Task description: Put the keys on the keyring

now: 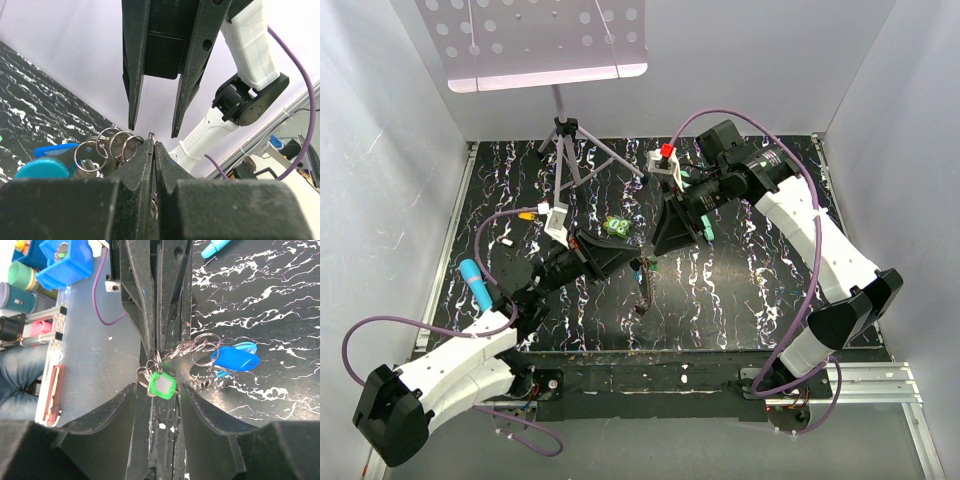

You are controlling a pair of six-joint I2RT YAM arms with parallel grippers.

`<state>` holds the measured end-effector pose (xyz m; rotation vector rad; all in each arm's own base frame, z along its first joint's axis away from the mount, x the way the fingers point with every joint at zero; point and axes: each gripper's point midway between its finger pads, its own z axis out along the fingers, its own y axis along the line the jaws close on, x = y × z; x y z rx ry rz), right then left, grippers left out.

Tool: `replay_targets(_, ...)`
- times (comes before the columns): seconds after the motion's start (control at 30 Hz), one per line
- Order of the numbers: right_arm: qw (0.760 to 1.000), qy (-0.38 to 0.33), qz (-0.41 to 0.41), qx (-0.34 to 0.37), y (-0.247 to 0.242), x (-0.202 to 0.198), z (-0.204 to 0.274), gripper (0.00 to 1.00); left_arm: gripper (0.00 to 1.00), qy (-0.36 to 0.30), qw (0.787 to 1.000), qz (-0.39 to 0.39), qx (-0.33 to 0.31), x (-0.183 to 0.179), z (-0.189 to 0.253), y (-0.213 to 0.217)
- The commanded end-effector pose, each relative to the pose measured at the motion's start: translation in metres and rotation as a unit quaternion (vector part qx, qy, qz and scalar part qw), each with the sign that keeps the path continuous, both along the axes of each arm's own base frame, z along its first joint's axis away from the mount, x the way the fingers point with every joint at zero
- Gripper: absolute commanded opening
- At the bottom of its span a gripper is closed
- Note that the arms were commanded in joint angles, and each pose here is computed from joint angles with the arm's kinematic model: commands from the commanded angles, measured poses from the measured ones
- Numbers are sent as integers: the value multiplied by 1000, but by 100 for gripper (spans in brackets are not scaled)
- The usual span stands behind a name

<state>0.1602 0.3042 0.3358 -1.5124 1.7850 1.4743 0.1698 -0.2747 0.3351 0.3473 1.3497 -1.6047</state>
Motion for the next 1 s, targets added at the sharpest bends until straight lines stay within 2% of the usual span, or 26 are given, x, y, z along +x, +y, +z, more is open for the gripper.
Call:
replay_targets(0.0,999,7,-1,42,2,-7,28,49,0,-43,995,43,-81,-1,33,13)
replay_targets(0.3,998,34,-22,46,4,1,31,45,0,-81,985,83,-131,2,40,17)
replay_targets(0.57,997,49,-20,52,3,-3,30,40,0,-97,982,95,-134,5,39,17)
replay_targets(0.83,996,69,-12,58,8,-2,34,39,0,-101,982,84,-135,3,41,13)
replay_targets(0.97,995,73,-10,61,9,-1,35,26,0,-101,982,80,-135,2,41,12)
